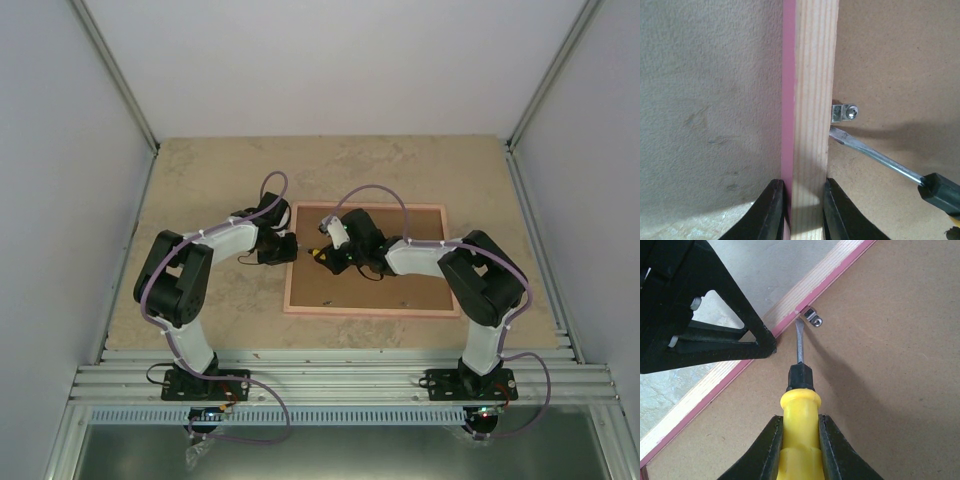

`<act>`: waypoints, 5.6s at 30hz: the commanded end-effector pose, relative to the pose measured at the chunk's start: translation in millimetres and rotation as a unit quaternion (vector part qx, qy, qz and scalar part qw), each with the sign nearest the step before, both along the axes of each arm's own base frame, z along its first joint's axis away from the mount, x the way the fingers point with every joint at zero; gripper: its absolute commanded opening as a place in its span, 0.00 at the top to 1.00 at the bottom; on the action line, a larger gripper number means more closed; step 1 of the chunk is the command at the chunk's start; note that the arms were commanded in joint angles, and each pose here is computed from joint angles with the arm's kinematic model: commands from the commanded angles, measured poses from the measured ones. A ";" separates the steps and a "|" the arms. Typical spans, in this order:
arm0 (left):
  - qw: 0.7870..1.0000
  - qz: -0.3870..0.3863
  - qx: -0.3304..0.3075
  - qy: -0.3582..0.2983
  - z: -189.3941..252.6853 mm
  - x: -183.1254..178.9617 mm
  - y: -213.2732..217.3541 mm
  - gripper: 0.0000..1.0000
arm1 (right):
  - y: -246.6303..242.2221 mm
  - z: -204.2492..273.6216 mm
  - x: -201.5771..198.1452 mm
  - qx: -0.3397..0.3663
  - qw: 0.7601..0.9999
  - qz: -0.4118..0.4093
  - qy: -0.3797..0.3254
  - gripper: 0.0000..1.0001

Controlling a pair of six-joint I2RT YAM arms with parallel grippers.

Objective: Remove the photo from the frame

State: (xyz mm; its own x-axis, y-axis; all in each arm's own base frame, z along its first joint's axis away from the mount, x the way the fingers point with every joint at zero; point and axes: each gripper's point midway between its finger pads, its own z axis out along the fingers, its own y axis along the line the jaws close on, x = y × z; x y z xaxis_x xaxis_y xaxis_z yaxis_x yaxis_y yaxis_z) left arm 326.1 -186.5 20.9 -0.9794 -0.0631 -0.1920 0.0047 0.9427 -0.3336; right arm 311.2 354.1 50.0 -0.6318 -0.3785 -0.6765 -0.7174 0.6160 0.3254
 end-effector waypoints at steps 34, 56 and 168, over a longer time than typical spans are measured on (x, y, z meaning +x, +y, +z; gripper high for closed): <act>0.996 0.033 -0.021 0.076 -22.3 -47.5 4.1 1.00 | -18.5 -0.1 22.6 -0.028 0.981 -0.188 -0.029 1.00; 0.970 0.196 -0.124 0.068 -5.3 -64.0 5.0 1.00 | -83.3 55.1 27.3 -0.014 0.975 -0.210 -0.077 1.00; 0.997 -0.039 0.044 0.040 -7.5 -26.5 1.0 0.89 | -40.8 25.5 13.1 0.023 0.999 -0.031 0.017 1.00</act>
